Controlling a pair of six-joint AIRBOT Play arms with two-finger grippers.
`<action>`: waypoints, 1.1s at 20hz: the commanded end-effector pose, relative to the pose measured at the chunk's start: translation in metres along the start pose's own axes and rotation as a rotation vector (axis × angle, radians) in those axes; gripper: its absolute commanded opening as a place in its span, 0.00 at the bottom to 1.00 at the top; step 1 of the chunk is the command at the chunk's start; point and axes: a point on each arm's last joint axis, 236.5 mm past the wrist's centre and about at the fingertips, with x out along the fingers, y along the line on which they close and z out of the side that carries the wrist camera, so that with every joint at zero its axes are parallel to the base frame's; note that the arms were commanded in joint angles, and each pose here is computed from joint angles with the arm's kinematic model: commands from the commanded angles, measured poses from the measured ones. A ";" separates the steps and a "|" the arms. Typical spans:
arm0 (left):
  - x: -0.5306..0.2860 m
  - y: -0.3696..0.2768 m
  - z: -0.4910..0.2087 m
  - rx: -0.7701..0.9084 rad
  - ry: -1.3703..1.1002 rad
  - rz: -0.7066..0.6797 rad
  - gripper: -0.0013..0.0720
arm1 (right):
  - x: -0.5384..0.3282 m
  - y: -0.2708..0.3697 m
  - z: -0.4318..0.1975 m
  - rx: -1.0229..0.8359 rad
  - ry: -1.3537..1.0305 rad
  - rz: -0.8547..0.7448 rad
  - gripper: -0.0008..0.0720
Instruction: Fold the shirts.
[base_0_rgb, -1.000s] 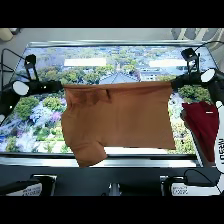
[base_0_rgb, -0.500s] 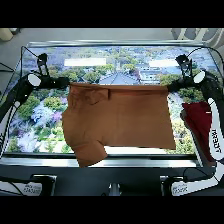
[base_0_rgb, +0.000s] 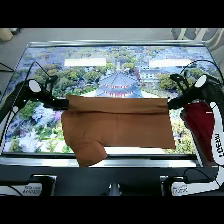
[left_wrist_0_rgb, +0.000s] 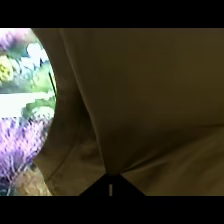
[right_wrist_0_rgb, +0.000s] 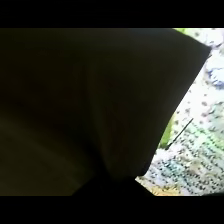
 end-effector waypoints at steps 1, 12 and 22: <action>0.017 0.004 -0.043 -0.006 0.141 0.007 0.05 | 0.009 0.008 -0.027 -0.001 0.095 0.036 0.04; -0.018 0.002 -0.067 -0.045 0.221 -0.051 0.75 | -0.026 0.031 -0.052 0.036 0.181 0.083 0.71; 0.023 -0.025 -0.247 -0.204 0.272 -0.208 0.67 | -0.017 0.071 -0.141 0.039 0.327 0.097 0.69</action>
